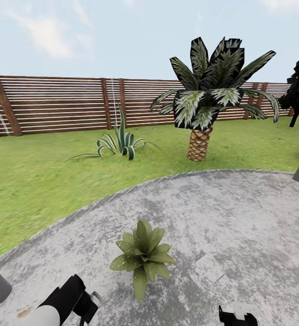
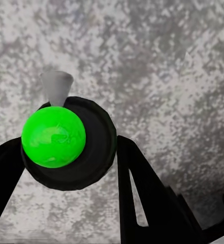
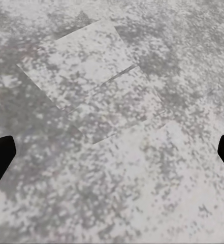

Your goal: Pick up the pesticide atomizer in the garden and spray insectifuge to fully cover both potted plants in the garden.

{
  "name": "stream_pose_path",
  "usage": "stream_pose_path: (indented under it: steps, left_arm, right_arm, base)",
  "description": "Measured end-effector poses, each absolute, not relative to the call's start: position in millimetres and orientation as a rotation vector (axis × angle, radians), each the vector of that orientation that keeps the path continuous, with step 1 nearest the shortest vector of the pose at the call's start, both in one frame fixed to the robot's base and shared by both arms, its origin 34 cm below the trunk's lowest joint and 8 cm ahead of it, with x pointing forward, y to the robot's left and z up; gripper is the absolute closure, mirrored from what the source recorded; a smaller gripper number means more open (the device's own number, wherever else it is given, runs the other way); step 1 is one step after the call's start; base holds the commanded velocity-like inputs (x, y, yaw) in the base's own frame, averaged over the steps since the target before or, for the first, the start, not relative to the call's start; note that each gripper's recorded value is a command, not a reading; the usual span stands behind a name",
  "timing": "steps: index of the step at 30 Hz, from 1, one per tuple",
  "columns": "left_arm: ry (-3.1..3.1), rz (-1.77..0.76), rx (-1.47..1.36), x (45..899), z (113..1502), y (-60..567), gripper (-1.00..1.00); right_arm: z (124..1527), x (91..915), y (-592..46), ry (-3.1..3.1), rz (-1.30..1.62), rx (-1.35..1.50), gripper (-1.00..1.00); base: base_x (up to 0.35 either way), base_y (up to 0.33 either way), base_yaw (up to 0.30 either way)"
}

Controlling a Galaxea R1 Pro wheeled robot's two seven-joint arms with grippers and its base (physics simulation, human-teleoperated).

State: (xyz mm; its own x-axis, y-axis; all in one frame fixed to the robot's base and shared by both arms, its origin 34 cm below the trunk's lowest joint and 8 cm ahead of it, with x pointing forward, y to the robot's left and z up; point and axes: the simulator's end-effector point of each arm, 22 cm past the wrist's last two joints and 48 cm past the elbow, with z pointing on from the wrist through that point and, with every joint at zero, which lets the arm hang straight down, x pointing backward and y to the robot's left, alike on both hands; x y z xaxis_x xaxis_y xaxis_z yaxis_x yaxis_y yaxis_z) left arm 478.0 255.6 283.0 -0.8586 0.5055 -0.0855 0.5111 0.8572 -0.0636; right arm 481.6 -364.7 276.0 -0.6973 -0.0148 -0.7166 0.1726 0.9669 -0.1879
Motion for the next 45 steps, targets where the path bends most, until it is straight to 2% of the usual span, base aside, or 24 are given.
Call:
stream_pose_path:
  steps: [9,19,28,34,45]
  left_arm:
    - [2.944,-0.125,0.804,486,287,253,1.0]
    - [2.941,-0.126,0.807,487,288,251,1.0]
    - [2.94,-0.126,0.81,487,288,250,1.0]
    - [2.937,-0.125,0.809,488,289,250,1.0]
    - [2.936,-0.121,0.811,488,289,251,1.0]
  right_arm:
    - [276,482,-365,2.325,-0.309,0.11,-1.0]
    - [276,481,-365,2.326,-0.309,0.11,-1.0]
    - [276,482,-365,2.324,-0.309,0.11,-1.0]
    - [277,483,-365,2.321,-0.308,0.11,-1.0]
    - [278,482,-369,2.32,-0.315,0.109,-1.0]
  base:
    - [0.042,-0.084,0.239]
    - [0.07,-0.255,0.009]
    - [-0.092,-0.259,0.07]
    - [-0.014,-0.03,0.197]
    - [0.076,-0.096,0.007]
